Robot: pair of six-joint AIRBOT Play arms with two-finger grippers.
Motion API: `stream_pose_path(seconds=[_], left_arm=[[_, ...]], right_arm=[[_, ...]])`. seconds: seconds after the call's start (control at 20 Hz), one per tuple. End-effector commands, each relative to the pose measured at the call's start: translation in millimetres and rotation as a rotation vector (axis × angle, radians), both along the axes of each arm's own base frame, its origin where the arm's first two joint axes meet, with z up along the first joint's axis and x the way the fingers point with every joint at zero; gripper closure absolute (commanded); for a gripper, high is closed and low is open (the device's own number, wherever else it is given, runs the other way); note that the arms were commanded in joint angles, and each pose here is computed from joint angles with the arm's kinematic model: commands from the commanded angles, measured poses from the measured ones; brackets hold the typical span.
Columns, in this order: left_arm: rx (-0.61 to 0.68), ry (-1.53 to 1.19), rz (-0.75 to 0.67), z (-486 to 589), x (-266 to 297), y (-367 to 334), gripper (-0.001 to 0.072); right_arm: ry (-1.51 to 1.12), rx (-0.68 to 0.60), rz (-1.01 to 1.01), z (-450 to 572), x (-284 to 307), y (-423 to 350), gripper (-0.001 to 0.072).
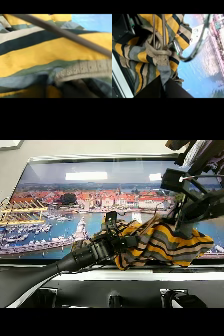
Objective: Fold the clothes and pants, and hang the long-sleeved shirts on hangers.
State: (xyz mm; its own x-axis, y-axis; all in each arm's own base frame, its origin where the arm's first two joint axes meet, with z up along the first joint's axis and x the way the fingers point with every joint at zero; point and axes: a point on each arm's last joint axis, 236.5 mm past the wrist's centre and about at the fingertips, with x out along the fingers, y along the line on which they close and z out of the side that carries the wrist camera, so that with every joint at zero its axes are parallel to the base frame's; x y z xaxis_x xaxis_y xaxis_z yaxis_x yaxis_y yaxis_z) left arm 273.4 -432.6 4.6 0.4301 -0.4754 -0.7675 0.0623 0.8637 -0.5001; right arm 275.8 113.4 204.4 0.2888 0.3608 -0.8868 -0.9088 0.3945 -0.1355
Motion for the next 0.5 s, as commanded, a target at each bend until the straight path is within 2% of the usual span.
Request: stream_pose_path(seconds=[0.0,0.1,0.3,0.45], left_arm=[[-0.035,0.005,0.026,-1.3,4.9,-4.9,0.0688],[-0.018,-0.003,0.021,1.3,7.2,0.1,0.0688],[0.141,-0.051,-0.033,14.1,21.0,45.8,0.0689],[0.154,-0.125,-0.094,41.6,40.8,65.8,0.0689]], right_arm=[[0.0,0.001,-0.002,0.3,-0.3,0.0,0.0688],[0.005,0.004,-0.013,0.3,-0.3,0.0,0.0688],[0.05,-0.005,-0.012,-3.4,-9.9,-1.9,0.0689],[0.083,0.007,-0.064,-4.3,-12.8,-2.6,0.069]])
